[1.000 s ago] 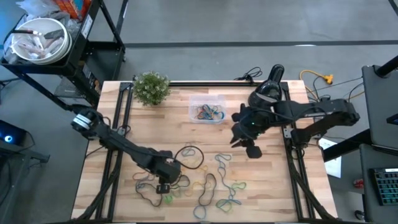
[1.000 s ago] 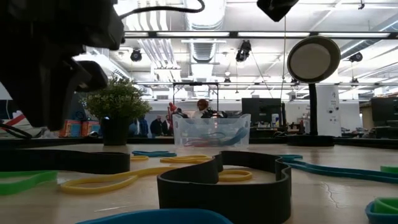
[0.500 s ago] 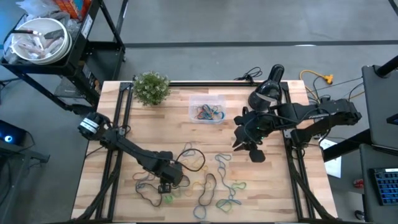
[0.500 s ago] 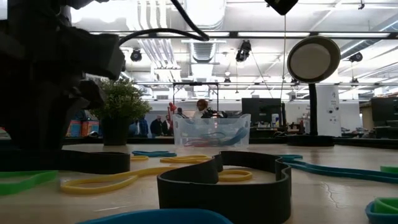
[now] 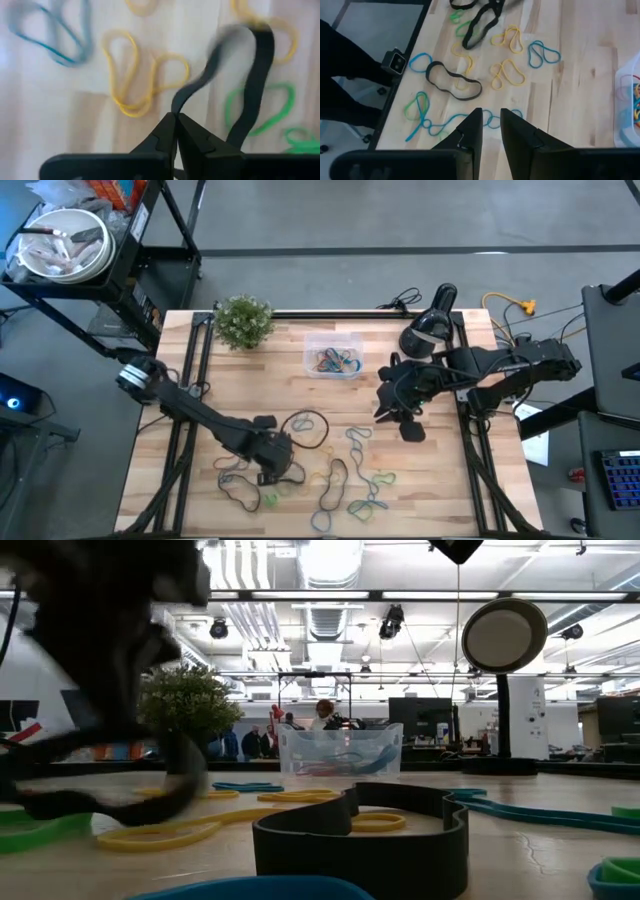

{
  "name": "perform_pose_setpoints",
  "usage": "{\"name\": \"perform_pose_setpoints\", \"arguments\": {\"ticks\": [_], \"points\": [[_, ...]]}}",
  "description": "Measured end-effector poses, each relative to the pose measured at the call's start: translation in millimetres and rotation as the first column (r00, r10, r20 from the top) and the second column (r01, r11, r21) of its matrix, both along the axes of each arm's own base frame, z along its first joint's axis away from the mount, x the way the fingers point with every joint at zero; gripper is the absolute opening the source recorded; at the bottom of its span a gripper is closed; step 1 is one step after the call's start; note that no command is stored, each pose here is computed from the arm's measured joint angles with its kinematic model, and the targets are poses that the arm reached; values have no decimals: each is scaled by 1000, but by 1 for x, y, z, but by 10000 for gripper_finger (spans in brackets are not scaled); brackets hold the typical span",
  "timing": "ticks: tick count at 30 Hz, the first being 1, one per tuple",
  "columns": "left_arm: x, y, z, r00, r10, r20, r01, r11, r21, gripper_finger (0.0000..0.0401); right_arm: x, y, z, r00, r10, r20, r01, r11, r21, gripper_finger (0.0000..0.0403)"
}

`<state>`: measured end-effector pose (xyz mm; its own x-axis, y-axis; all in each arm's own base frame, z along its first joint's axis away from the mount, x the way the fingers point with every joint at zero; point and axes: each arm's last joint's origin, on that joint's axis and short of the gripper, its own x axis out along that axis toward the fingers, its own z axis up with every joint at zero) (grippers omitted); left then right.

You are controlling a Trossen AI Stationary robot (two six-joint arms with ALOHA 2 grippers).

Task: Pick and place rubber bands into bin
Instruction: Put the black rubberband into the transparent bin

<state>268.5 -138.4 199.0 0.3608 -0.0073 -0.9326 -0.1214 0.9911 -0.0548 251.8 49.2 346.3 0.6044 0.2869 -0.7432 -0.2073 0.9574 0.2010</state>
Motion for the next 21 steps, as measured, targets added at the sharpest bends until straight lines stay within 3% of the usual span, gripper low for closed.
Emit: {"name": "perform_pose_setpoints", "arguments": {"ticks": [7, 13, 17, 21], "points": [[-18, 22, 69, 960, 101, 262, -152, 971, 183, 0, 0, 1, 0, 1000, -11, 5, 12, 1000, -20, 63], [-37, 42, 117, 855, 119, 504, -323, 884, 339, 0, 3, 1, -2, 1000, -12, -3, 11, 1000, -21, 62], [-39, 52, 133, 830, 76, 553, -375, 809, 452, 0, 7, 2, -7, 1000, -12, -24, 11, 1000, -25, 61], [-34, 60, 140, 844, 37, 536, -370, 763, 529, 0, 12, 3, -13, 999, -13, -47, 11, 1000, -29, 61]]}}
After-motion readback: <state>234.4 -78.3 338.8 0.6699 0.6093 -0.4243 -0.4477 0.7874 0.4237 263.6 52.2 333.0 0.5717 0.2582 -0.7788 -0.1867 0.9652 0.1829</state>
